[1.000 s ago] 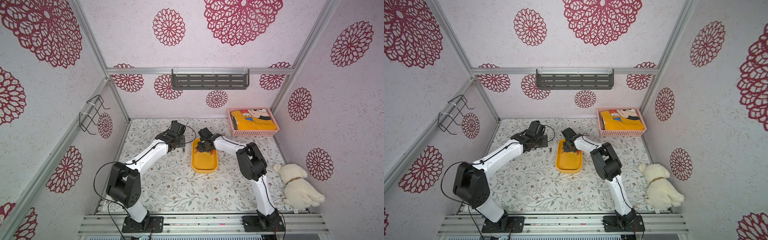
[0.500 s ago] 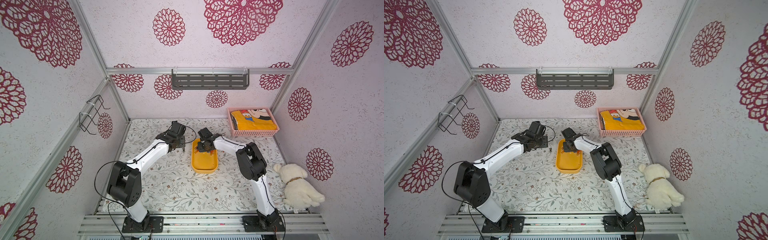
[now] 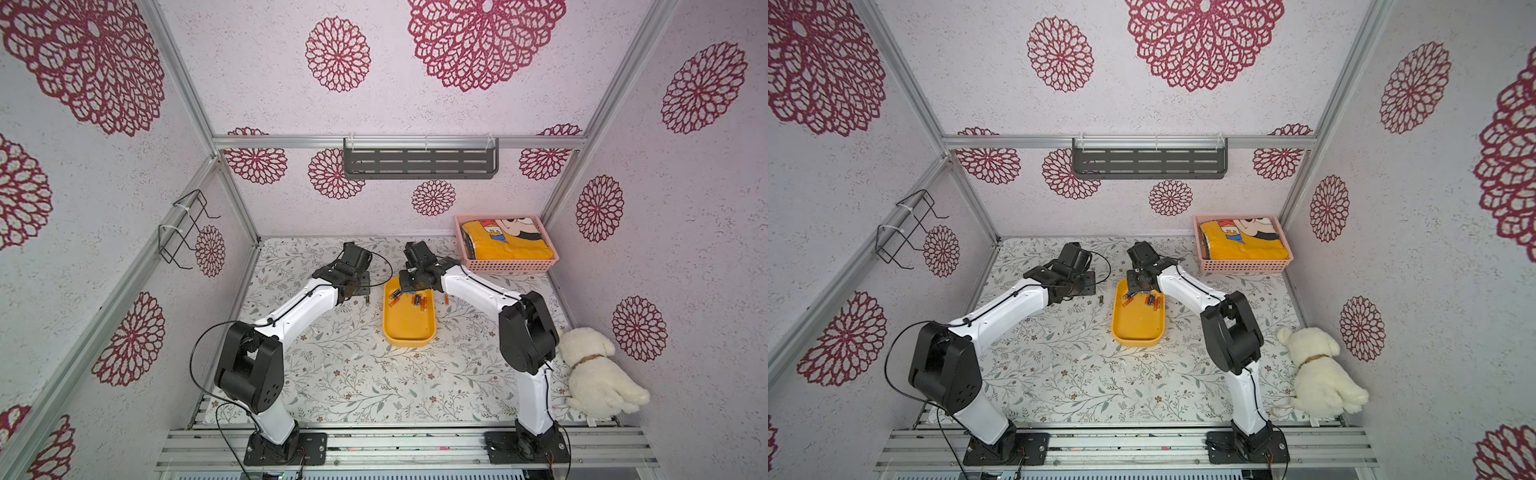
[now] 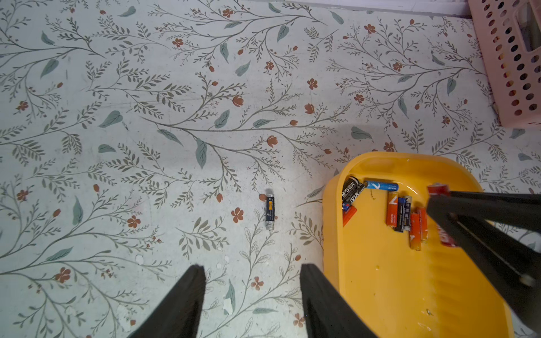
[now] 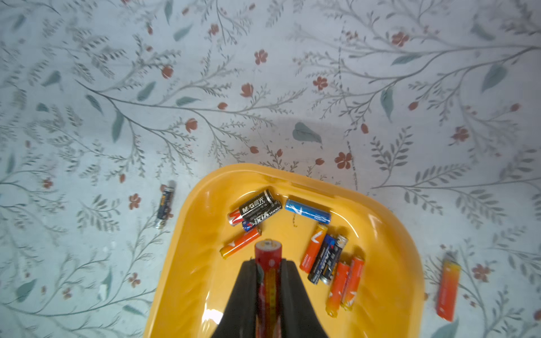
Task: Take the batteries out of the storage box
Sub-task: Pick up the battery from the storage box, then place the battery at the center of the board.
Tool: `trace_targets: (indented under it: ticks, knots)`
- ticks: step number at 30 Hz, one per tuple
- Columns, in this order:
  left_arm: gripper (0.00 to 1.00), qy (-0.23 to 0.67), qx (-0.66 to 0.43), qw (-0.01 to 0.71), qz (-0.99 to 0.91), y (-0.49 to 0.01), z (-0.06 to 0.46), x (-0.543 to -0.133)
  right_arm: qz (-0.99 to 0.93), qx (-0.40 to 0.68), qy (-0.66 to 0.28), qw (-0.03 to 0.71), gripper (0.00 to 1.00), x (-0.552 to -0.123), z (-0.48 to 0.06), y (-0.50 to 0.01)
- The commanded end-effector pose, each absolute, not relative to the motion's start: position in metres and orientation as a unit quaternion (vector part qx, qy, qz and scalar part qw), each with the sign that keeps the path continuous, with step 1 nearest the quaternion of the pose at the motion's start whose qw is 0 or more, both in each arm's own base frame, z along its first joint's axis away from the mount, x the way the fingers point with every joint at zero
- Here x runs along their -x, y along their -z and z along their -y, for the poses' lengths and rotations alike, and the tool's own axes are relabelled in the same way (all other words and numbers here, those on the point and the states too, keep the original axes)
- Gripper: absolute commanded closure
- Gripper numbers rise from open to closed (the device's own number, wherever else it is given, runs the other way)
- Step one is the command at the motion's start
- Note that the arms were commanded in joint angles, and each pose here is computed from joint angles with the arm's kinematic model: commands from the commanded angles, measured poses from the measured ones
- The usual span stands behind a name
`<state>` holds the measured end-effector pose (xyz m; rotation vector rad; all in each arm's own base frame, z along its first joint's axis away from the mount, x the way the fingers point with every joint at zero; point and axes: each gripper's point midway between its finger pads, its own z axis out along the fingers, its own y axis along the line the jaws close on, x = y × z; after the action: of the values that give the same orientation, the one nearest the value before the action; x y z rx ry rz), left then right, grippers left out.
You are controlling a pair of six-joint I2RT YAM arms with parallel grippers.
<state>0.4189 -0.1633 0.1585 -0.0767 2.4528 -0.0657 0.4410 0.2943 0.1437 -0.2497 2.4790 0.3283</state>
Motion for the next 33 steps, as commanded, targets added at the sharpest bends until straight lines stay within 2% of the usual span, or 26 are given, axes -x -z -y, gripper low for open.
trace_targets:
  ticks: [1, 7, 13, 22, 33]
  knots:
    - [0.44, 0.028, 0.024, 0.349, -0.936, -0.165, 0.168, -0.421, -0.930, 0.057, -0.114, 0.345, 0.98, -0.445, -0.253, -0.179]
    - [0.44, 0.033, 0.010, 0.349, -0.937, -0.161, 0.174, -0.423, -0.932, -0.009, -0.065, 0.356, 0.97, -0.444, -0.166, -0.167]
    - [0.44, 0.035, 0.008, 0.345, -0.938, -0.158, 0.176, -0.424, -0.941, -0.040, -0.035, 0.334, 0.97, -0.441, -0.116, -0.127]
    - [0.44, 0.036, 0.002, 0.346, -0.937, -0.162, 0.176, -0.418, -0.951, -0.031, -0.008, 0.307, 0.98, -0.448, -0.098, -0.074]
    - [0.44, 0.032, 0.003, 0.350, -0.936, -0.160, 0.173, -0.413, -0.957, -0.024, 0.002, 0.288, 0.98, -0.451, -0.096, -0.043]
